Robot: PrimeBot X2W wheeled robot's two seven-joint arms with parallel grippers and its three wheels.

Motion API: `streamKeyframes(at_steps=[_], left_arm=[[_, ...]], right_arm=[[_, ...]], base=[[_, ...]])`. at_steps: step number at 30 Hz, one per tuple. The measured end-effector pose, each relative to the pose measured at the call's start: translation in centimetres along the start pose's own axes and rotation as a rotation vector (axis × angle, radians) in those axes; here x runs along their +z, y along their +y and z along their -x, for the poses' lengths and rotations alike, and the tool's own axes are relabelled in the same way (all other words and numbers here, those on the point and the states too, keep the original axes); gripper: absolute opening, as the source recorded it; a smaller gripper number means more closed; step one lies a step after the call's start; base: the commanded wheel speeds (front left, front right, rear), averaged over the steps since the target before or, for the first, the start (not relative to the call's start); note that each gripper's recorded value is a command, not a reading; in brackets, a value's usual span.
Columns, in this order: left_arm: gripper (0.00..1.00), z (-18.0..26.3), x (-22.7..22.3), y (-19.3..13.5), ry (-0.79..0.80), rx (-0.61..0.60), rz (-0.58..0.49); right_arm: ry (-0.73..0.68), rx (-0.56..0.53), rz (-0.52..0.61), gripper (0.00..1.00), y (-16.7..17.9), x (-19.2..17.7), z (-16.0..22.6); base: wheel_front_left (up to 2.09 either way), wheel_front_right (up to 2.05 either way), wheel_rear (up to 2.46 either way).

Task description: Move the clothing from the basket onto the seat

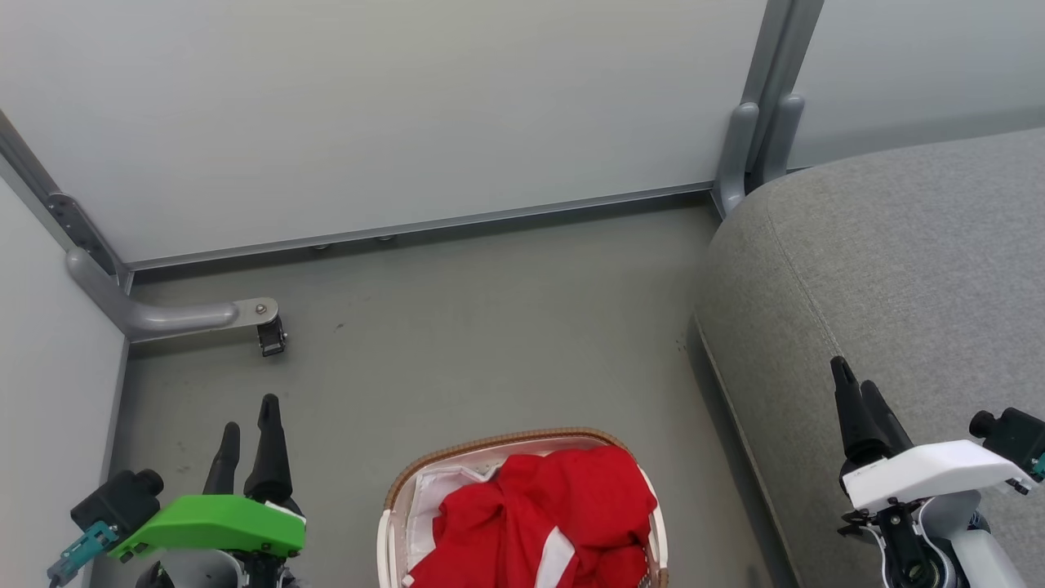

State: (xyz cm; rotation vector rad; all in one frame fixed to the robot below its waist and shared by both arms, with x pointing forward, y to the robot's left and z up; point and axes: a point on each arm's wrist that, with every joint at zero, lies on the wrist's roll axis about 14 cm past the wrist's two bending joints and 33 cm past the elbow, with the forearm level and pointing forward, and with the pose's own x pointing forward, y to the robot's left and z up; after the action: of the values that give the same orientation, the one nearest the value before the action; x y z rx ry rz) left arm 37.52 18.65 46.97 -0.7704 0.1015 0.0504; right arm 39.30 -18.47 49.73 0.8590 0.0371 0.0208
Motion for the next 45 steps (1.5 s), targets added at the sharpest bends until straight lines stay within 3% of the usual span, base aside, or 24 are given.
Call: streamKeyframes(at_steps=[20, 45], left_arm=[[1.00, 0.2, -1.3, 0.2, 0.031, -0.011, -0.273], [1.00, 1.4, -2.9, -0.1, 0.047, -0.047, -0.520]], right_arm=[[0.003, 0.043, 0.333, 1.00, 0.7, -0.5, -0.5], [0.011, 0.102, 0.597, 1.00, 1.4, -1.7, 0.2]], base=[[0.00, 0.00, 0.00], [0.00, 0.00, 0.00]])
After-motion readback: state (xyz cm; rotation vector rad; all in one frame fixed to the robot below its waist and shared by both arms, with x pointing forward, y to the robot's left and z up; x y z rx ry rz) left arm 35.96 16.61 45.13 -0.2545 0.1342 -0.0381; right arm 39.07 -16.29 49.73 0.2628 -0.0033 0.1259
